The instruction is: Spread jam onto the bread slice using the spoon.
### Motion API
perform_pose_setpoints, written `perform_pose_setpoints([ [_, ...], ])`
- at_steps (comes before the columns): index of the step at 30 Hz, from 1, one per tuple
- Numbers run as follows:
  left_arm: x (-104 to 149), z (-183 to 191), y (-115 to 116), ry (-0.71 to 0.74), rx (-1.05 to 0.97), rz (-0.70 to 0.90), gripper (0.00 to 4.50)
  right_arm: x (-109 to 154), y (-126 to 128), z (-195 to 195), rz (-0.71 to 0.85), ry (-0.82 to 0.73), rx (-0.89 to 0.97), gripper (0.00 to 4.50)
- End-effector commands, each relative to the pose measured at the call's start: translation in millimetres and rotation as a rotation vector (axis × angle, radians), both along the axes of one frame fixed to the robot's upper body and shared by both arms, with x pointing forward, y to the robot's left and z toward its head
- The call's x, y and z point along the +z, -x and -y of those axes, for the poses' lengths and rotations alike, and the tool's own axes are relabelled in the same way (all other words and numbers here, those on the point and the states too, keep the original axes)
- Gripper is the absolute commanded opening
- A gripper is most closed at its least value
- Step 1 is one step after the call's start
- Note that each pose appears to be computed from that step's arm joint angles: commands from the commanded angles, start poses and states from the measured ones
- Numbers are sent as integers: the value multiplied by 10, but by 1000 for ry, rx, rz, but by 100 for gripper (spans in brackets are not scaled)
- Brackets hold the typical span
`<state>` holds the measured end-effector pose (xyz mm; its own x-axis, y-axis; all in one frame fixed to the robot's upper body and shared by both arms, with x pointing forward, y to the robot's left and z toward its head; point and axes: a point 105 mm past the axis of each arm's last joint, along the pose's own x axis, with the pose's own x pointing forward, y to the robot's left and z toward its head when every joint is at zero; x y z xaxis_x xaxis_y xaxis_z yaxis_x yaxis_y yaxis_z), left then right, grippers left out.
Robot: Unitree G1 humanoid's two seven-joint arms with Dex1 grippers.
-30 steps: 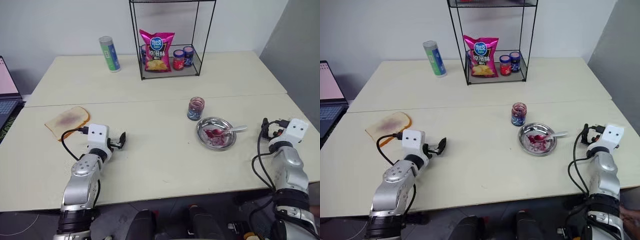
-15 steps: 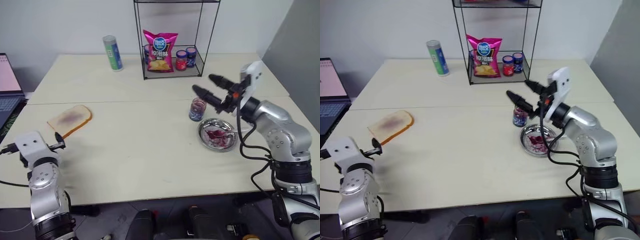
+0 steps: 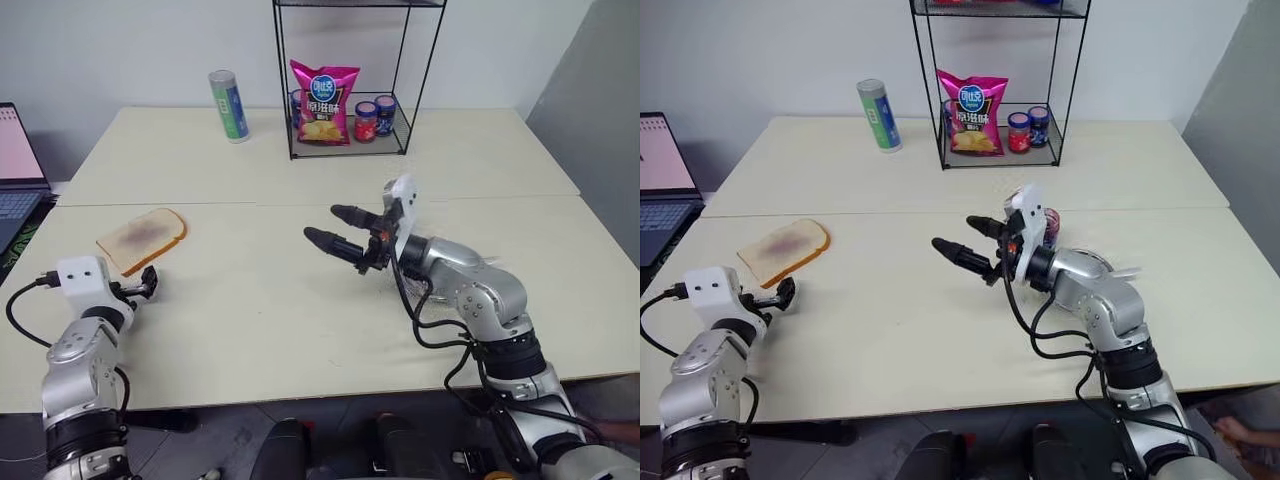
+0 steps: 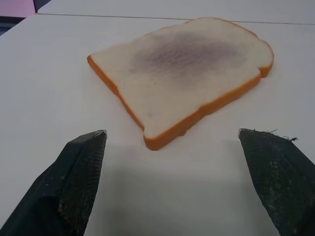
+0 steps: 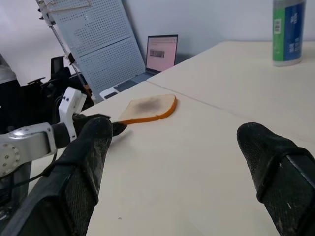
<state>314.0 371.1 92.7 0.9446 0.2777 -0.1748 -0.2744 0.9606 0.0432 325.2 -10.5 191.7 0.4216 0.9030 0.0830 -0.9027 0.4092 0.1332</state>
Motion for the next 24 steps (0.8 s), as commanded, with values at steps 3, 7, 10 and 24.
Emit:
perform_pose_setpoints([
  [3,-30,-75,-89,-29,-13,-48,450,121,98,-74,61,-4,50,442],
  [7,-53,-91,-197,-8,-18,-51,450,99,101,-66,63,15,58,442],
  [10,-32,-122,-283,-8,-19,-47,450,91,100,-28,60,24,52,442],
  [24,1,-130,-421,-7,-41,-21,297,-25,133,90,68,119,49,450],
])
